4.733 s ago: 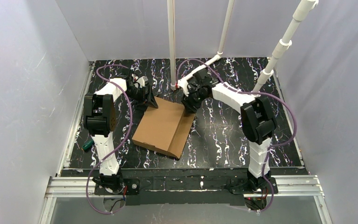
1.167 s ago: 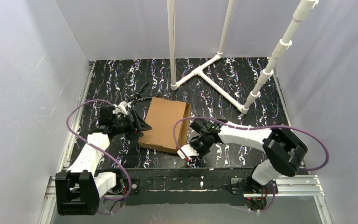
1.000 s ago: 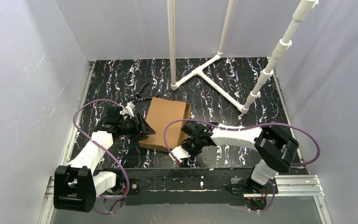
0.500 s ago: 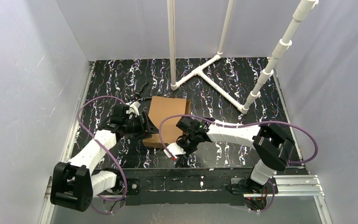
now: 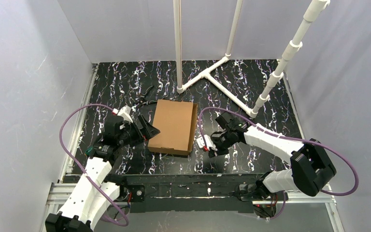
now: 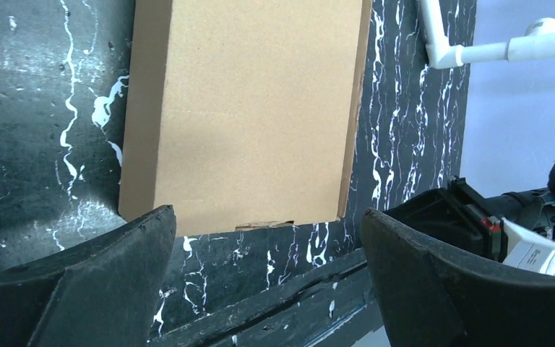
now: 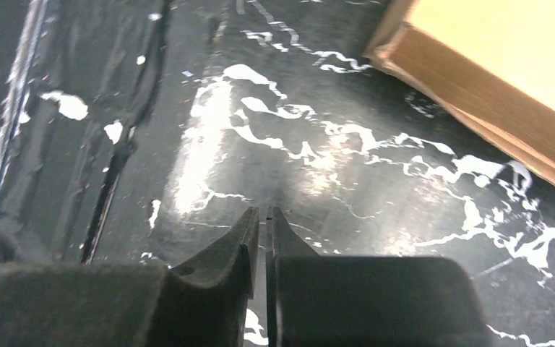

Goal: Fold the paper box

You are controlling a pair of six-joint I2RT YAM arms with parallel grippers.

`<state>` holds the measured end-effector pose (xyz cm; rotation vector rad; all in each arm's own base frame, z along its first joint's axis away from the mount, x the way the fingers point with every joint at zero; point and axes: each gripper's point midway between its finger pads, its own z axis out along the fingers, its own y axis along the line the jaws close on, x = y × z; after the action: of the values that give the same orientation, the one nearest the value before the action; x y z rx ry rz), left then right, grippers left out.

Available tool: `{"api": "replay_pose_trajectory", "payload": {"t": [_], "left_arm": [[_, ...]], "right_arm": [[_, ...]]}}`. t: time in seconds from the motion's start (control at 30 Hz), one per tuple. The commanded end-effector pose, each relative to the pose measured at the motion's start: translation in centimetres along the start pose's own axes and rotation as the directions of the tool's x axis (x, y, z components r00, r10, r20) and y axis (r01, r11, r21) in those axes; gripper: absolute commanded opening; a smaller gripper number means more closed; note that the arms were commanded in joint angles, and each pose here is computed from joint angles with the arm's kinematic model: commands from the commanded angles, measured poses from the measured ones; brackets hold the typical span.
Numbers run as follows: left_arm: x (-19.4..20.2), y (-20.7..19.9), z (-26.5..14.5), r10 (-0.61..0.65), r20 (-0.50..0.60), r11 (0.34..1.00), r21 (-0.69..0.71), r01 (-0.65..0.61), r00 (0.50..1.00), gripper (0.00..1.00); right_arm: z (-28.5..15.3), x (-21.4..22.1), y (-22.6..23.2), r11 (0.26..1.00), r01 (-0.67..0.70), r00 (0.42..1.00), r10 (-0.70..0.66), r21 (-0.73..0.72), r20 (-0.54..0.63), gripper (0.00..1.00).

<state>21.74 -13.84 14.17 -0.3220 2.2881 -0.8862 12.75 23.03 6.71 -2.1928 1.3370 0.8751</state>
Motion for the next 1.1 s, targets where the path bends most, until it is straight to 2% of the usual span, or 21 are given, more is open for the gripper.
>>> {"api": "replay_pose_trajectory", "payload": {"t": [0.0,0.1,0.2,0.33,0.47,0.67,0.9,1.07], "left_arm": [[0.9,2.3,-0.7,-0.015,0.001,0.995,-0.104,0.015,1.0,0.98],[2.1,4.4,-0.4,-0.037,-0.022,0.983,-0.179,0.032,0.999,0.98],[2.8,5.2,0.4,-0.05,-0.038,0.981,-0.188,0.042,0.998,0.98],[3.0,5.0,1.2,-0.034,-0.047,0.989,-0.148,0.027,0.998,0.98],[3.7,4.8,2.3,-0.041,-0.09,0.994,-0.107,0.031,0.995,0.92],[4.8,4.3,3.6,-0.059,-0.15,0.997,-0.052,0.052,0.987,0.85],[5.6,4.0,4.9,-0.055,-0.227,0.998,-0.045,0.045,0.972,0.79],[4.8,4.2,4.0,-0.04,-0.182,0.996,-0.081,0.026,0.982,0.78]], "right_arm": [[0.3,-0.5,-3.2,0.977,-0.167,0.985,0.162,0.131,0.052,0.13],[1.1,-0.1,-4.5,0.958,-0.229,0.973,0.221,0.172,0.062,0.01],[1.7,0.1,-5.8,0.942,-0.26,0.966,0.256,0.21,0.048,0.01],[3.4,-0.4,-6.0,0.963,-0.208,0.977,0.213,0.17,-0.007,0.01],[5.3,-0.5,-6.2,0.974,-0.183,0.977,0.195,0.135,-0.083,0.01],[6.5,-2.1,-8.5,0.965,-0.167,0.979,0.187,0.203,-0.084,0.01],[8.7,-4.3,-10.1,0.98,-0.098,0.981,0.124,0.175,-0.146,0.01],[8.9,-4.4,-8.8,0.986,-0.125,0.976,0.142,0.108,-0.168,0.01]]}}
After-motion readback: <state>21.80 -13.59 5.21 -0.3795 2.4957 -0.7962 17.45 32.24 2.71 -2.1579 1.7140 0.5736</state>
